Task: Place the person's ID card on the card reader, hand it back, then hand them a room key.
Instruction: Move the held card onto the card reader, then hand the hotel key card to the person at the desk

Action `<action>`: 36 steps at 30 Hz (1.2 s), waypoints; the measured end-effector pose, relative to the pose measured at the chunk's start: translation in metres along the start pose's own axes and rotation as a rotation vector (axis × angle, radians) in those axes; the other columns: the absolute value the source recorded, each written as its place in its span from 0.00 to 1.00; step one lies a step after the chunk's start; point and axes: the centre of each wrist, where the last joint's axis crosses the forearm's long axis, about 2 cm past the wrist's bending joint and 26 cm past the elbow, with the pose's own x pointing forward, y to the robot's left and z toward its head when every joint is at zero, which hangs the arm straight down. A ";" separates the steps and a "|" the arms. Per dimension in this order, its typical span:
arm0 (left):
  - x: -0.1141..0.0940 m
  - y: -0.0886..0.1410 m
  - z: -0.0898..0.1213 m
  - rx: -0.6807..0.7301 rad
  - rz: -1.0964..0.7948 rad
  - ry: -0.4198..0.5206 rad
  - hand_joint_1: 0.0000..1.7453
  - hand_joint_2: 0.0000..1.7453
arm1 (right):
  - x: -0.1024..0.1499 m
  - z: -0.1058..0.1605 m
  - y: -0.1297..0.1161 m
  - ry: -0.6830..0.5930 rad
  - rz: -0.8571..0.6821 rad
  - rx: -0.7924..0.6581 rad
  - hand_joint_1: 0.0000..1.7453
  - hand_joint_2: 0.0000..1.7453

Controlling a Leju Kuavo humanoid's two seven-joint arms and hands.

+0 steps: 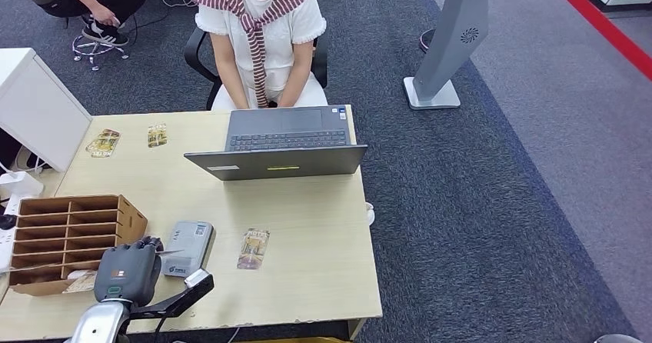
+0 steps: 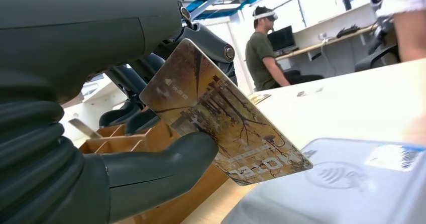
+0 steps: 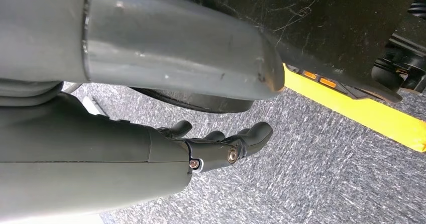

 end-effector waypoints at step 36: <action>0.004 -0.001 -0.018 0.143 0.036 0.009 1.00 1.00 | 0.000 0.000 0.001 -0.002 0.025 0.008 0.00 0.00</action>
